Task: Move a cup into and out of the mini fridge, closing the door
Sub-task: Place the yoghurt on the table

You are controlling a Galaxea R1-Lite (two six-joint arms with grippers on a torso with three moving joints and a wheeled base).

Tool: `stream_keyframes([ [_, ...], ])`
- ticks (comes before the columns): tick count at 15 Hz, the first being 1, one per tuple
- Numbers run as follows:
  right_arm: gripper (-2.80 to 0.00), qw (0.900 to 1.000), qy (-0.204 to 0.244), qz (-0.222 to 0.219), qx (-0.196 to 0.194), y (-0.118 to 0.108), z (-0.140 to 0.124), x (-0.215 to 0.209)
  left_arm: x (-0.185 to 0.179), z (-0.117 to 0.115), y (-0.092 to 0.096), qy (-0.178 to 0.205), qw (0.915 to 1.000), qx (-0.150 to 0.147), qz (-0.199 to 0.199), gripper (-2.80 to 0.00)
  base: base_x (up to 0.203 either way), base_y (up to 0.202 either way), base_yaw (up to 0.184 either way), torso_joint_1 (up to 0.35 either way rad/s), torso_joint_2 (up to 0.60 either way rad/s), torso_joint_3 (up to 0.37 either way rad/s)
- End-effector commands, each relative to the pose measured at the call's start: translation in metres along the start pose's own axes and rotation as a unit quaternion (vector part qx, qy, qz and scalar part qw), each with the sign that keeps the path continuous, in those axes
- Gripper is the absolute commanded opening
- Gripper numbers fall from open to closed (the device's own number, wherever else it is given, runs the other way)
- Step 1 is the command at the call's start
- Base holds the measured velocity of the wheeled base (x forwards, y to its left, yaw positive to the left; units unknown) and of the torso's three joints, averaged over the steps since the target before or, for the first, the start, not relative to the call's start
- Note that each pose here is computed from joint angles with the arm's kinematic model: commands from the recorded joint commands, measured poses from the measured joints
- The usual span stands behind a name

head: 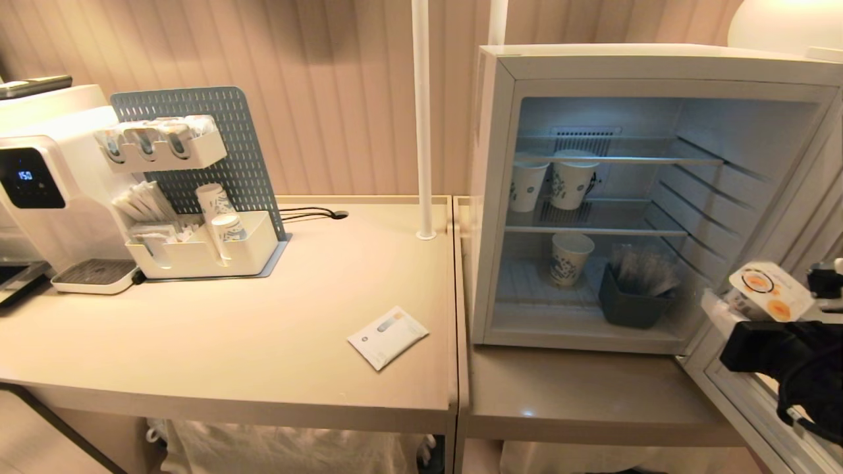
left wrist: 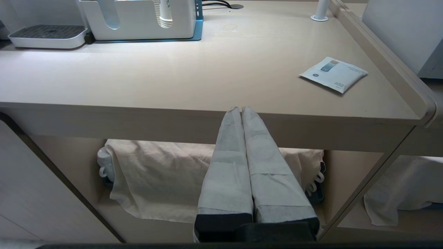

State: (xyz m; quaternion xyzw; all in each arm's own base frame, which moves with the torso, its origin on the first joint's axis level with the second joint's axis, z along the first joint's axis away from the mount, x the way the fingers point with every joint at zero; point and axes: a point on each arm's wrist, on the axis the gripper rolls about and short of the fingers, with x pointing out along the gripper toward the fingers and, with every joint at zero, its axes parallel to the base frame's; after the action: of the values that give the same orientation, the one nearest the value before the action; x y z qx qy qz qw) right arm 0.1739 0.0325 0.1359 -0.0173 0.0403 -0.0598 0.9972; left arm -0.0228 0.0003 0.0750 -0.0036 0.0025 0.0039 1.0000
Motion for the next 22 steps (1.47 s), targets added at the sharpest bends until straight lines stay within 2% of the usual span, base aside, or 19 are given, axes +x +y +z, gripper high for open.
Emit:
stream_keyframes([
  [1,-2.80,0.999,-0.030,-0.003,0.011,-0.008,0.006,-0.020,0.000,0.000,0.000,0.001,1.0000,0.000,0.001,-2.80,0.000,0.000,0.000,0.000,0.00,0.000],
  [4,-2.80,0.998,-0.050,-0.021,0.018,-0.017,0.007,-0.042,0.000,0.000,0.000,0.000,1.0000,-0.002,0.000,-2.80,0.000,0.000,0.000,0.000,0.00,0.000],
  [7,-2.80,0.996,-0.057,-0.067,0.019,-0.026,0.009,-0.063,0.000,0.000,0.000,0.000,1.0000,-0.002,0.000,-2.80,0.000,0.000,0.000,0.000,0.00,0.000],
  [11,-2.80,0.990,-0.038,-0.133,0.011,-0.039,0.004,-0.091,0.000,0.000,0.000,0.001,1.0000,-0.002,0.000,-2.80,0.000,0.000,0.000,0.000,0.00,0.000],
  [16,-2.80,0.964,-0.042,-0.262,0.004,-0.057,-0.003,-0.121,0.000,0.000,0.000,0.000,1.0000,-0.005,0.000,-2.80,0.000,0.000,0.000,0.000,0.00,0.000],
  [22,-2.80,0.947,-0.067,-0.313,0.018,-0.068,-0.028,-0.164,0.000,0.000,0.000,0.000,1.0000,-0.005,0.000,-2.80,0.000,0.000,0.000,0.000,0.00,0.000],
])
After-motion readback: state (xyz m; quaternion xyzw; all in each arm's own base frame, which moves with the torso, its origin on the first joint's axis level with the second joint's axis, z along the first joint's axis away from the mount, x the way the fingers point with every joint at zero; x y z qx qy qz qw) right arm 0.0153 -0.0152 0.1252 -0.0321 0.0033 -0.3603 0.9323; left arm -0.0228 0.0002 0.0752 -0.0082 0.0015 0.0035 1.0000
